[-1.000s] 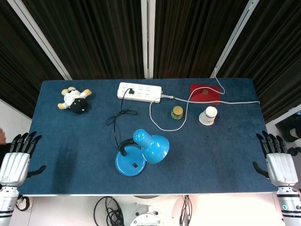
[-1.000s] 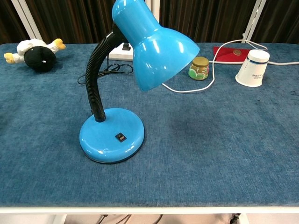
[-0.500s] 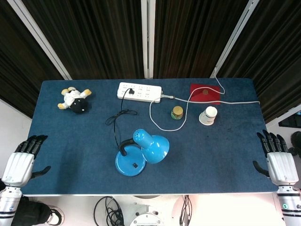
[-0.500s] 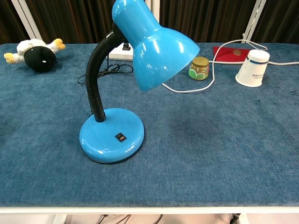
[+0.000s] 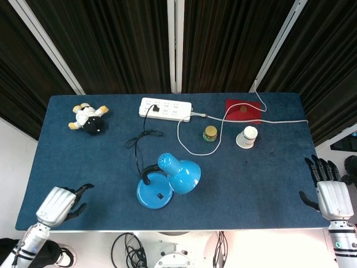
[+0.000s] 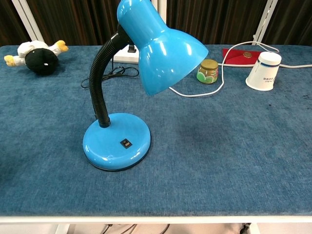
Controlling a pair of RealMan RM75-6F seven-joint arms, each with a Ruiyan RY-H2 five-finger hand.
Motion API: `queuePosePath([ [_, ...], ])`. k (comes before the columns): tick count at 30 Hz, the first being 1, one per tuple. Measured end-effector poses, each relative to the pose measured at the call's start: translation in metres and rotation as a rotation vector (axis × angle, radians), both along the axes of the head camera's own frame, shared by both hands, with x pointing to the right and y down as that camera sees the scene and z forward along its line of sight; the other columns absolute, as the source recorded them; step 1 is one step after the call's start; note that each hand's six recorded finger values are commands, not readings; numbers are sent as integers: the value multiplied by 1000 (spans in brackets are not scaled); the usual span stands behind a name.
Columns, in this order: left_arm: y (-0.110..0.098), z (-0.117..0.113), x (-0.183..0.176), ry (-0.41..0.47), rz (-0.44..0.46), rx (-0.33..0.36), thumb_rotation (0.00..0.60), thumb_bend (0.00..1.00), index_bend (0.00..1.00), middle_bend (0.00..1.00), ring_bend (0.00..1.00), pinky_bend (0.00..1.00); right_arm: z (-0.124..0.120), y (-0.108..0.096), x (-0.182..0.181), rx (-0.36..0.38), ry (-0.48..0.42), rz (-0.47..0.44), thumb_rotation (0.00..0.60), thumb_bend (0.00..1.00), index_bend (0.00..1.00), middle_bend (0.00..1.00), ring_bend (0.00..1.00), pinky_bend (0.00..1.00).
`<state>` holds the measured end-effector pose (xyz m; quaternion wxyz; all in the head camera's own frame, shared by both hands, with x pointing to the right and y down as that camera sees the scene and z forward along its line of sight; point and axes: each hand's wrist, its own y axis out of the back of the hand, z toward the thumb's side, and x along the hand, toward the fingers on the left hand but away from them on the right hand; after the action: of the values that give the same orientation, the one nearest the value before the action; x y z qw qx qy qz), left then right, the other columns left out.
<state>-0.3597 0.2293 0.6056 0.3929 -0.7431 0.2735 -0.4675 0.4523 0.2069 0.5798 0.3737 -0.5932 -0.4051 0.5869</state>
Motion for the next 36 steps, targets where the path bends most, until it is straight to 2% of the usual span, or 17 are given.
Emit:
queuePosePath([
  [3, -2, 4, 14, 14, 46, -11, 600, 369, 151, 792, 755, 777, 1, 0, -1, 6, -3, 1, 600, 183, 0, 0, 0, 0],
  [12, 1, 29, 68, 52, 214, -140, 600, 369, 141, 795, 757, 778, 1, -2, 3, 11, -10, 20, 600, 186, 0, 0, 0, 0],
  [18, 4, 40, 105, 100, 292, -194, 600, 368, 138, 797, 759, 777, 2, -2, 4, 8, -11, 22, 600, 186, 0, 0, 0, 0],
  [25, 3, 50, 123, 114, 318, -222, 600, 369, 135, 799, 760, 778, 4, -2, 5, 2, -14, 27, 600, 187, 0, 0, 0, 0],
  [36, -2, 60, 140, 119, 319, -230, 600, 370, 127, 800, 761, 779, 3, -4, 7, 2, -13, 38, 600, 189, 0, 0, 0, 0],
])
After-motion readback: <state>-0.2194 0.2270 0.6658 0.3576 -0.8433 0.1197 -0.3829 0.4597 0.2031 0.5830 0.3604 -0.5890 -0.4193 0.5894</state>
